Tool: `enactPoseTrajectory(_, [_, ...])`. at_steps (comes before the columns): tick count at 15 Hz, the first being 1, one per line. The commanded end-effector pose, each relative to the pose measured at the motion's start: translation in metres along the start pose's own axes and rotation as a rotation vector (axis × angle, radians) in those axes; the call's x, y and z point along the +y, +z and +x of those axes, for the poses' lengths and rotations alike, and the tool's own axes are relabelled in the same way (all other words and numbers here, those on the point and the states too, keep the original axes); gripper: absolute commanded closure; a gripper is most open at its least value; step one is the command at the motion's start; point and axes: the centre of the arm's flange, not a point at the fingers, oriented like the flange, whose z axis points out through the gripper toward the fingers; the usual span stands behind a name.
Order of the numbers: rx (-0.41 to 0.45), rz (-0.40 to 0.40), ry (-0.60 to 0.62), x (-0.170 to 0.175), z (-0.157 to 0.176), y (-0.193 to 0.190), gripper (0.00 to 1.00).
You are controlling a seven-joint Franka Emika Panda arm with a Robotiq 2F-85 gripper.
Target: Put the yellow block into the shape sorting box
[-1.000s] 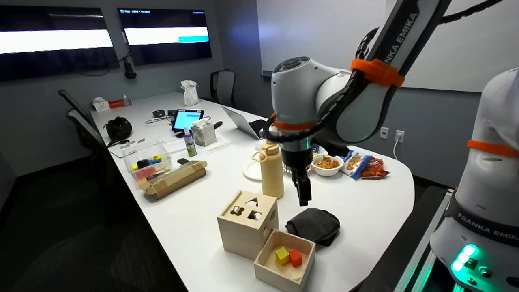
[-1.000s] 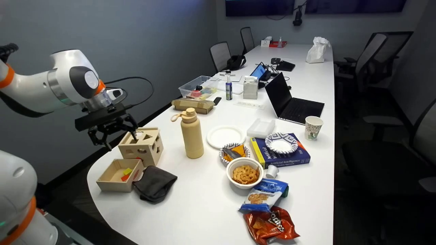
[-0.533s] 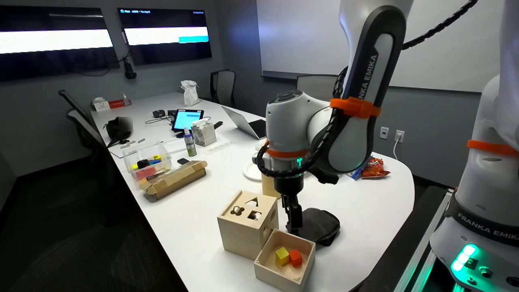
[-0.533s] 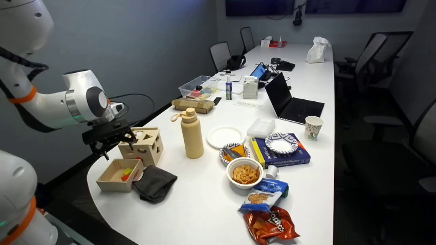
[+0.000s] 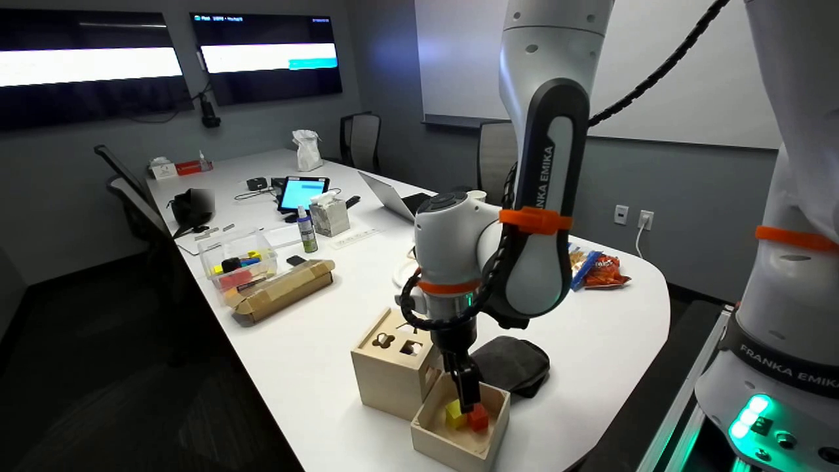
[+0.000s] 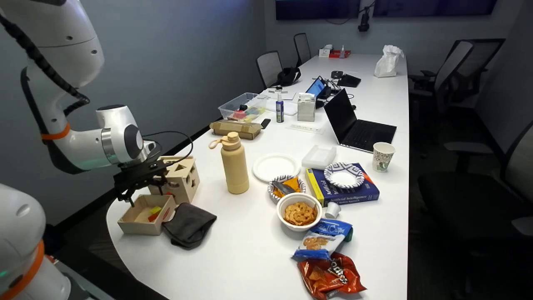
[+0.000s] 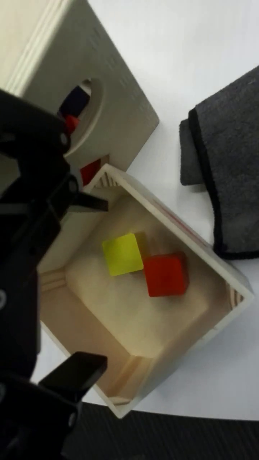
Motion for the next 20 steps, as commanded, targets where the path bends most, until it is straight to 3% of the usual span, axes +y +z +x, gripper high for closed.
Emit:
enactPoseTrajectory(1, [0.021, 0.037, -0.056, 0.007, 0.014, 0.029, 0.00])
enactPoseTrajectory(7, [0.003, 0.047, -0.064, -0.003, 0.015, 0.045, 0.00])
enactPoseTrajectory(18, [0.031, 0.004, -0.028, 0.010, 0.003, 0.073, 0.00])
enactPoseTrajectory(19, [0.032, 0.003, -0.029, 0.011, 0.003, 0.075, 0.07])
enactPoseTrajectory(20, [0.032, 0.002, -0.030, 0.010, 0.003, 0.076, 0.26])
